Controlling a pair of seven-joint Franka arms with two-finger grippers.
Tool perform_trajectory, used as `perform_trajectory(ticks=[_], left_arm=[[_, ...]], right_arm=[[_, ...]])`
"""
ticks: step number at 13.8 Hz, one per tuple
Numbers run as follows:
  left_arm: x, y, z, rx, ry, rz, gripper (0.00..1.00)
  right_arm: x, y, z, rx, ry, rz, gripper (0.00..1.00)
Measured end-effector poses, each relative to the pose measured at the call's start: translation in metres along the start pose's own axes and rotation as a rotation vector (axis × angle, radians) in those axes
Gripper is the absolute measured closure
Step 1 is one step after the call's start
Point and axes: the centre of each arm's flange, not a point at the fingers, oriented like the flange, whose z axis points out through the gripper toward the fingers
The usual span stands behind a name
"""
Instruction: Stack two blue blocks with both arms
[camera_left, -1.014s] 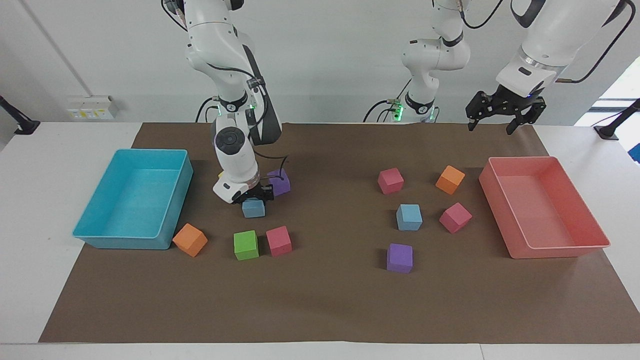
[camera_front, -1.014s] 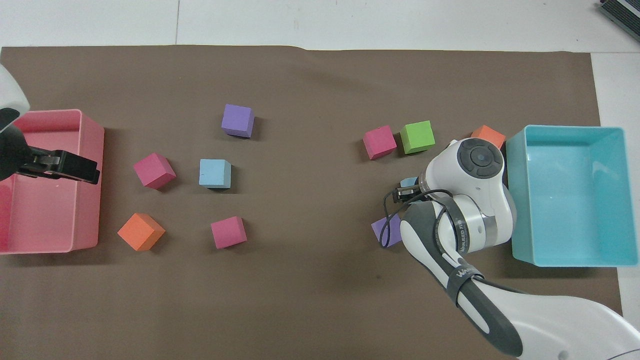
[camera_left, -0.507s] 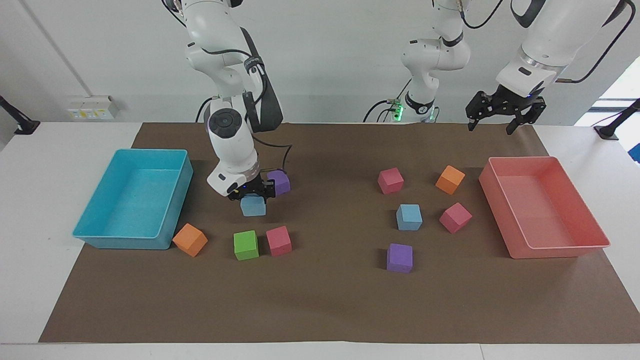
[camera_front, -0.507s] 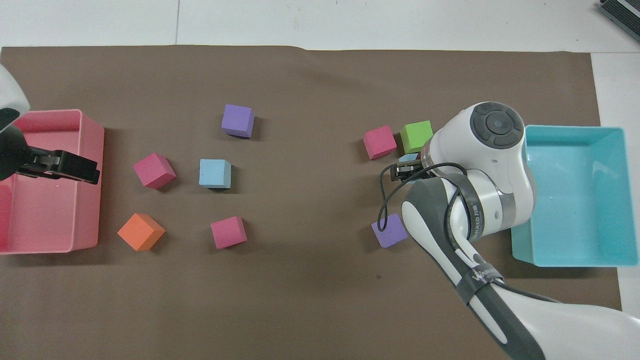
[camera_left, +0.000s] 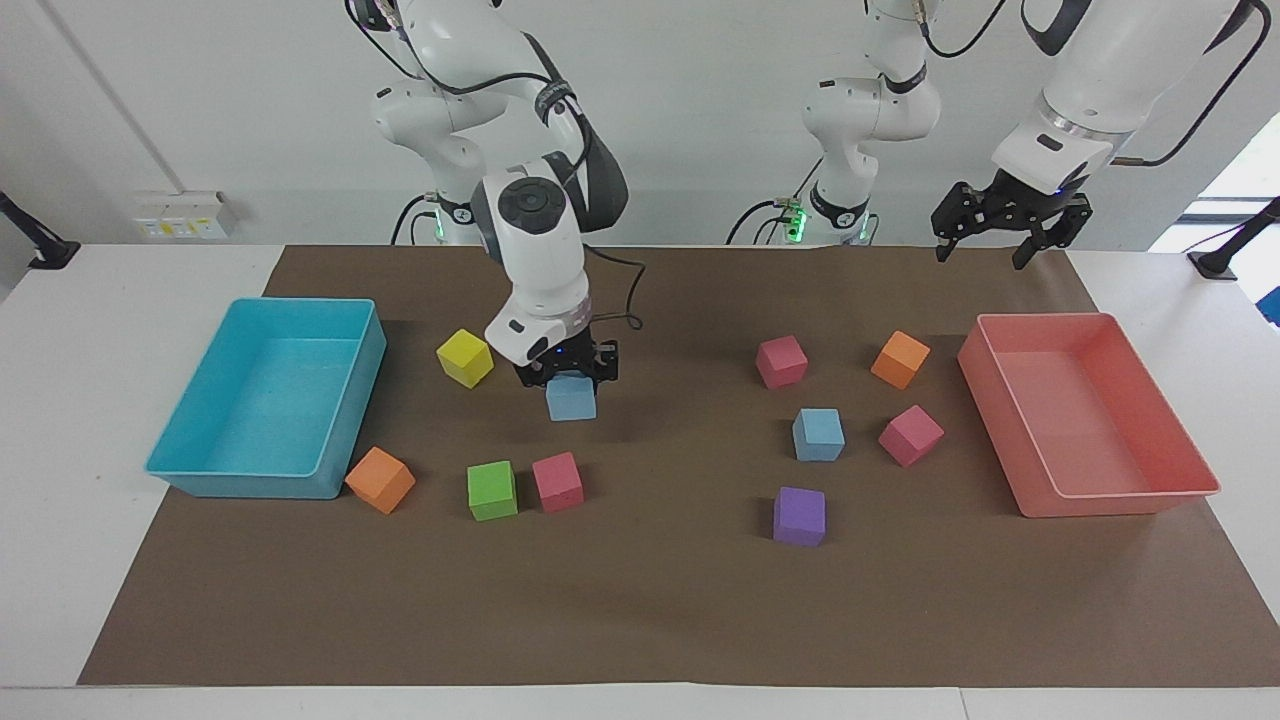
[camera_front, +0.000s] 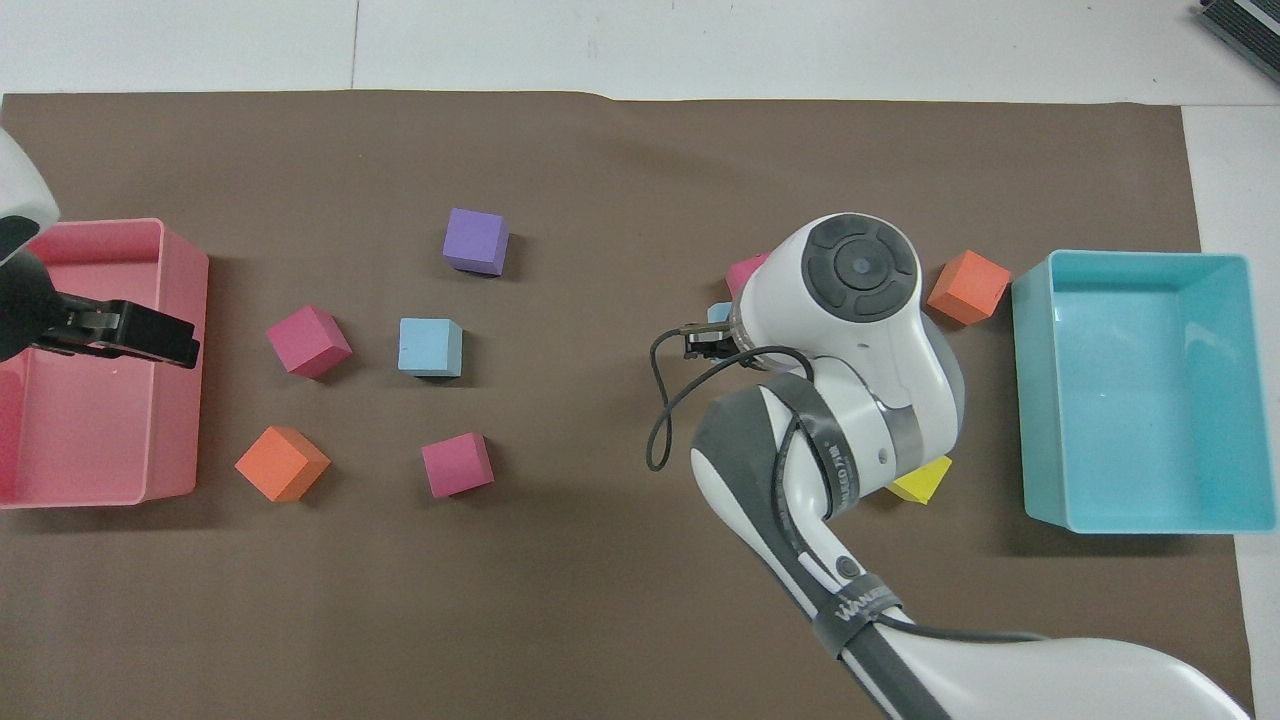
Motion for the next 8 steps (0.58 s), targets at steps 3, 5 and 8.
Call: perform_trajectory(ticks=[3, 5, 8], left_arm=[[0.0, 0.0, 0.0, 0.0, 0.0, 0.0, 0.0], [0.0, 0.0, 0.0, 0.0, 0.0, 0.0, 0.0], [0.0, 0.0, 0.0, 0.0, 0.0, 0.0, 0.0]], right_arm=[[-0.001, -0.048, 0.022, -0.001, -0.011, 0.004, 0.41], [-0.002, -0.065, 0.04, -0.002, -0.029, 0.009, 0.41], [-0.01, -0.088, 0.066, -0.003, -0.056, 0.031, 0.41]])
